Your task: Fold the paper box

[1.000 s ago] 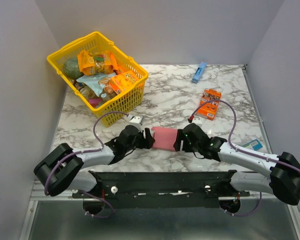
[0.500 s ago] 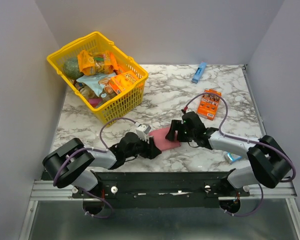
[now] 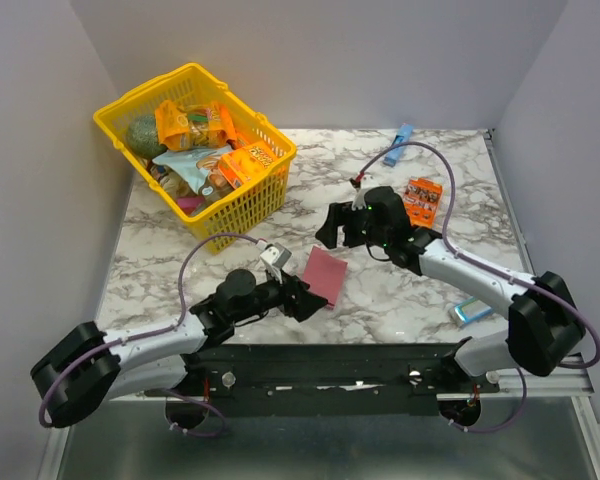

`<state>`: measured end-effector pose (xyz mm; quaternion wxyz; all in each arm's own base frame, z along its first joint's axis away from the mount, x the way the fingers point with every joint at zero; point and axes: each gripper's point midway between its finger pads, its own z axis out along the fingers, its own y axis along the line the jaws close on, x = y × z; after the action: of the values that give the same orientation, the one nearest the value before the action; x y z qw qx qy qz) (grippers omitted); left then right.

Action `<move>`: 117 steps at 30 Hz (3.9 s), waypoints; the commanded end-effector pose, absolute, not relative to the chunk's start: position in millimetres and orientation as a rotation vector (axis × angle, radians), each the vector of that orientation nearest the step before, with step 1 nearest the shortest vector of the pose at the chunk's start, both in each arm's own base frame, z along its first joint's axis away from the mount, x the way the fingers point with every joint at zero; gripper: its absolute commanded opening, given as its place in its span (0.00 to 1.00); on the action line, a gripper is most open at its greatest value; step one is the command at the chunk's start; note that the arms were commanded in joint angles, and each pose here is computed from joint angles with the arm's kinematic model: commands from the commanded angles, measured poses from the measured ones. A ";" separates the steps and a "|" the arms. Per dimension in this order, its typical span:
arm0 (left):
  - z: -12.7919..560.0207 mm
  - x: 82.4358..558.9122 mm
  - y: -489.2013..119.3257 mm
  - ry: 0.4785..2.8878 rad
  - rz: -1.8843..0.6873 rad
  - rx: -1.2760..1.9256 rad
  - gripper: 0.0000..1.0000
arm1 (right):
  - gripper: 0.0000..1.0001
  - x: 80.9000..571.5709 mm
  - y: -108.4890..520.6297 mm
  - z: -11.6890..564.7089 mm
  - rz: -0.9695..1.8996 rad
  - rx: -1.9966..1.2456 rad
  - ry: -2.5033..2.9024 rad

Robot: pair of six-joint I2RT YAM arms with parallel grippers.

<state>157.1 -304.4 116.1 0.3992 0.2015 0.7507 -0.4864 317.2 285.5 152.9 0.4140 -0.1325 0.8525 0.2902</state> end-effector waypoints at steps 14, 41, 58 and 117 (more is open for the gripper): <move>115.0 229.3 -261.5 1.998 -1.024 0.220 0.91 | 0.87 217.1 250.4 68.8 0.948 -0.005 2.436; 39.1 196.9 -284.3 2.171 -1.171 0.292 0.57 | 0.63 285.7 285.7 56.4 0.861 -0.135 2.411; 86.4 211.1 -213.8 2.126 -0.813 0.205 0.86 | 0.81 264.2 288.6 65.3 0.908 -0.450 2.449; 222.4 147.7 -243.6 1.905 -1.468 0.743 0.89 | 0.25 137.1 301.3 224.1 1.693 -1.197 1.908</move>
<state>163.5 -239.3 221.9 0.3375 0.2522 0.7417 -0.5220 138.5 300.4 212.0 0.1619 -0.4065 0.6857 0.5817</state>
